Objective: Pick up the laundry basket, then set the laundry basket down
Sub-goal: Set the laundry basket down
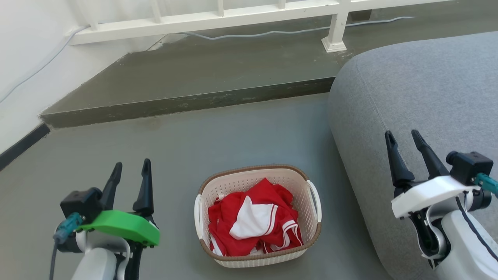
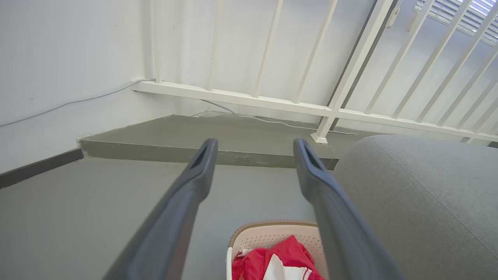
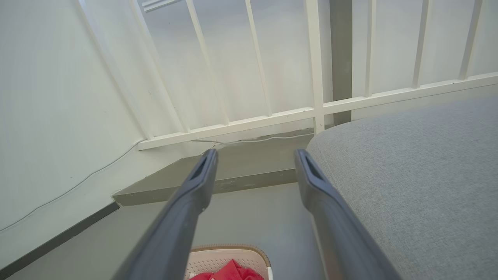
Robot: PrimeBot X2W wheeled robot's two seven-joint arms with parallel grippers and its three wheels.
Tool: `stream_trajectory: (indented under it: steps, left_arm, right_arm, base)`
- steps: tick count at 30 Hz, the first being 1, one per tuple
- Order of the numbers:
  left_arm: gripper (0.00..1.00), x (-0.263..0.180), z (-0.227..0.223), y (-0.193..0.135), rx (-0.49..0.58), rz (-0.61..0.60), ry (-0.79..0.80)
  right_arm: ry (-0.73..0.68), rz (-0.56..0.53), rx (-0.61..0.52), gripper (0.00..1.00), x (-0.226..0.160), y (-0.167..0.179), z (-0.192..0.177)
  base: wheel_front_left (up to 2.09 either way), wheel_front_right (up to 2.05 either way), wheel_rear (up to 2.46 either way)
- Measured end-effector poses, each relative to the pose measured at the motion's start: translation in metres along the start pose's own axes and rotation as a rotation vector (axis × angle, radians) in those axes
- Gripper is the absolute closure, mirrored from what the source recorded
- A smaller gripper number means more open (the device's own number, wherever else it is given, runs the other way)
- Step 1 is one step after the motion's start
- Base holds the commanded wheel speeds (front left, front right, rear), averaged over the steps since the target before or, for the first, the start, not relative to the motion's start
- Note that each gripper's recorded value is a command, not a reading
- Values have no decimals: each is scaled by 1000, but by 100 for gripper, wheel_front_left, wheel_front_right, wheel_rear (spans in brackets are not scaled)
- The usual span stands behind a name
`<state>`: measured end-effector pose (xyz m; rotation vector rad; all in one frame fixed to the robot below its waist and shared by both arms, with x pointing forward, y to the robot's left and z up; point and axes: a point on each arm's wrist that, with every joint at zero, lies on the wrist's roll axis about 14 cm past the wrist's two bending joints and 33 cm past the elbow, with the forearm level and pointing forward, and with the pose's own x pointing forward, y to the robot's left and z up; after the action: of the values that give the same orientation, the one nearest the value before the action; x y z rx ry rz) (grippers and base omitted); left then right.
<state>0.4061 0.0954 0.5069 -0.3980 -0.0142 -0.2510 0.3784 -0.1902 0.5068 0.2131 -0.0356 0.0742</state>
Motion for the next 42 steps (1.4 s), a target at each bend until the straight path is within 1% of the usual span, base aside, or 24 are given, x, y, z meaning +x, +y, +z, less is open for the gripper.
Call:
stream_trajectory:
  steps: [16, 33, 42]
  left_arm:
    - [0, -10, 4, -1, 48, 3, -23]
    - [0, -17, -4, 0, 43, 2, -7]
    - [0, -16, -4, -3, 74, -14, -5]
  right_arm:
    - [0, 3, -8, 0, -12, 4, -5]
    - [4, 2, 4, 0, -16, 5, -9]
    - [9, -4, -2, 0, -17, 2, -11]
  base:
    - [0, 0, 0]
    - [0, 0, 0]
    - [0, 0, 0]
